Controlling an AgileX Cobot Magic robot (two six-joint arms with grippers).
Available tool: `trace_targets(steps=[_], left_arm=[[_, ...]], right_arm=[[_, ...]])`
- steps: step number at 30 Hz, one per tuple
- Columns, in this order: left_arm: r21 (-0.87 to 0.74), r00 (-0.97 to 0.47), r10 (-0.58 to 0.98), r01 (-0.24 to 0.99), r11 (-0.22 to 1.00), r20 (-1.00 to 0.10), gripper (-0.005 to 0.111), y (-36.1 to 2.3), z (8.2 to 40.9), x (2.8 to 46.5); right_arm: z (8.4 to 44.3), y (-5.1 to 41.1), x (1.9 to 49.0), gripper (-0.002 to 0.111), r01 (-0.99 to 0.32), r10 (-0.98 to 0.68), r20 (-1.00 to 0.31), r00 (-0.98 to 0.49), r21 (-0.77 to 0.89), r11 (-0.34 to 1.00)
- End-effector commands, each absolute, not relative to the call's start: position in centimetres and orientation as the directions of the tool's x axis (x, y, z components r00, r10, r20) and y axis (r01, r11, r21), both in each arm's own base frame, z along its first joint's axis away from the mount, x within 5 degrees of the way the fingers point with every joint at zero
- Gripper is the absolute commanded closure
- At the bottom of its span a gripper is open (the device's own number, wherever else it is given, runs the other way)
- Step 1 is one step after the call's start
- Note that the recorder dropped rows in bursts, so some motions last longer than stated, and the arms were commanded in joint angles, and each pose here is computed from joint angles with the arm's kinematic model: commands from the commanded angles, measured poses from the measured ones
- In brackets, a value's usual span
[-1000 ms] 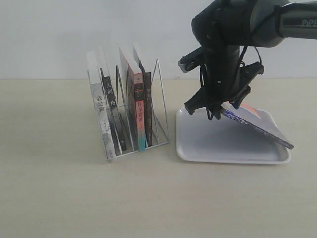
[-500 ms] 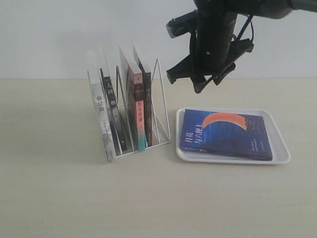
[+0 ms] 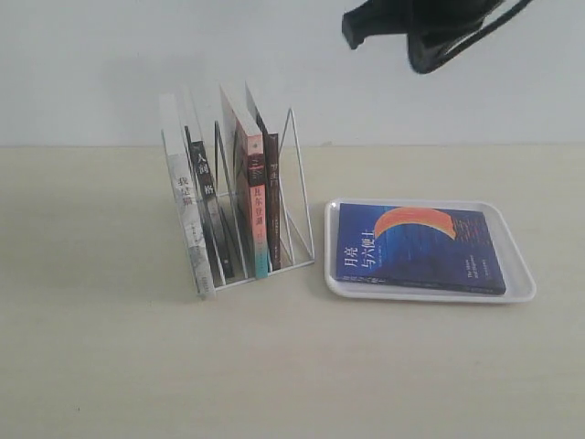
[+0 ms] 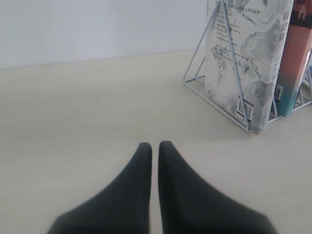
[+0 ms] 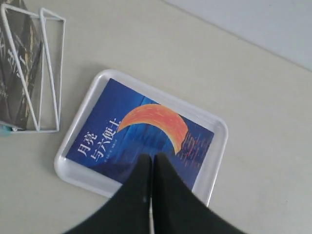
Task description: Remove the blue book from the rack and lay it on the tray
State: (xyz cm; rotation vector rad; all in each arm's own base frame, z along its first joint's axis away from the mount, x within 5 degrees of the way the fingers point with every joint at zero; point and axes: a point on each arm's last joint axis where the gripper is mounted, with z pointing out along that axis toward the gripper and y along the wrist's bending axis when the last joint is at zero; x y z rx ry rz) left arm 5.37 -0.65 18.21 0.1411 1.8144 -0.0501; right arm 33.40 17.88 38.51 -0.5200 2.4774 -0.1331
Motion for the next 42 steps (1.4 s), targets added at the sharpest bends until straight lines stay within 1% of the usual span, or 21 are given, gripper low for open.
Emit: trace_targets(steps=[1, 2, 3, 4, 5, 6, 7, 8, 9, 10, 11, 12, 13, 15, 18, 20, 23, 26, 42], left_arm=[[0.036, -0.219, 0.062, 0.12, 0.992, -0.974, 0.102, -0.6, 18.5, 5.4], [0.036, -0.219, 0.062, 0.12, 0.992, -0.974, 0.102, -0.6, 18.5, 5.4], [0.036, -0.219, 0.062, 0.12, 0.992, -0.974, 0.102, -0.6, 18.5, 5.4], [0.036, -0.219, 0.062, 0.12, 0.992, -0.974, 0.102, -0.6, 18.5, 5.4], [0.036, -0.219, 0.062, 0.12, 0.992, -0.974, 0.102, -0.6, 18.5, 5.4], [0.036, -0.219, 0.062, 0.12, 0.992, -0.974, 0.102, -0.6, 18.5, 5.4], [0.036, -0.219, 0.062, 0.12, 0.992, -0.974, 0.102, -0.6, 18.5, 5.4], [0.036, -0.219, 0.062, 0.12, 0.992, -0.974, 0.102, -0.6, 18.5, 5.4], [0.036, -0.219, 0.062, 0.12, 0.992, -0.974, 0.102, -0.6, 18.5, 5.4], [0.036, -0.219, 0.062, 0.12, 0.992, -0.974, 0.102, -0.6, 18.5, 5.4], [0.036, -0.219, 0.062, 0.12, 0.992, -0.974, 0.102, -0.6, 18.5, 5.4], [0.036, -0.219, 0.062, 0.12, 0.992, -0.974, 0.102, -0.6, 18.5, 5.4], [0.036, -0.219, 0.062, 0.12, 0.992, -0.974, 0.102, -0.6, 18.5, 5.4], [0.036, -0.219, 0.062, 0.12, 0.992, -0.974, 0.102, -0.6, 18.5, 5.4], [0.036, -0.219, 0.062, 0.12, 0.992, -0.974, 0.102, -0.6, 18.5, 5.4], [0.036, -0.219, 0.062, 0.12, 0.992, -0.974, 0.102, -0.6, 18.5, 5.4], [0.036, -0.219, 0.062, 0.12, 0.992, -0.974, 0.102, -0.6, 18.5, 5.4], [0.036, -0.219, 0.062, 0.12, 0.992, -0.974, 0.102, -0.6, 18.5, 5.4], [0.036, -0.219, 0.062, 0.12, 0.992, -0.974, 0.102, -0.6, 18.5, 5.4]], right_arm=[[41.3, 14.2, 29.0, 0.108, -0.275, -0.374, -0.65, -0.662, -0.253, 0.928], [41.5, 13.5, 28.5, 0.108, -0.256, -0.375, -0.678, -0.632, -0.274, 0.927], [41.4, 11.6, 27.1, 0.108, -0.193, -0.391, -0.715, -0.58, -0.346, 0.918], [40.9, 9.5, 25.8, 0.108, -0.148, -0.387, -0.725, -0.57, -0.372, 0.916], [40.4, 8.2, 25.1, 0.108, -0.128, -0.368, -0.725, -0.582, -0.364, 0.922], [39.6, 6.1, 23.9, 0.108, -0.087, -0.326, -0.733, -0.598, -0.345, 0.935], [39.2, 4.5, 23.2, 0.108, -0.052, -0.289, -0.75, -0.595, -0.323, 0.945], [38.2, 2.6, 22.5, 0.108, -0.029, -0.246, -0.776, -0.58, -0.282, 0.959], [37.6, 1.8, 22.0, 0.108, -0.018, -0.203, -0.802, -0.561, -0.234, 0.972], [36.6, 0.7, 21.5, 0.108, -0.023, -0.136, -0.819, -0.557, -0.149, 0.989], [35.7, 0.3, 21.4, 0.108, -0.043, -0.104, -0.823, -0.558, -0.096, 0.994], [34.2, 0.0, 21.4, 0.108, -0.062, -0.058, -0.829, -0.556, -0.028, 0.998], [33.4, 0.0, 21.4, 0.108, -0.07, -0.028, -0.834, -0.551, 0.013, 0.997], [31.7, 0.2, 21.4, 0.108, -0.101, -0.04, -0.847, -0.53, 0.016, 0.995], [30.4, 0.0, 21.4, 0.108, -0.043, 0.037, -0.887, -0.46, 0.063, 0.997], [29.8, -0.2, 21.4, 0.108, -0.012, 0.058, -0.899, -0.434, 0.07, 0.997], [29.0, 0.0, 21.1, 0.108, -0.026, 0.054, -0.876, -0.48, 0.075, 0.997], [28.6, 0.1, 20.9, 0.108, -0.039, 0.053, -0.855, -0.516, 0.085, 0.996], [28.6, 0.1, 20.9, 0.108, -0.04, 0.053, -0.855, -0.516, 0.086, 0.996]])
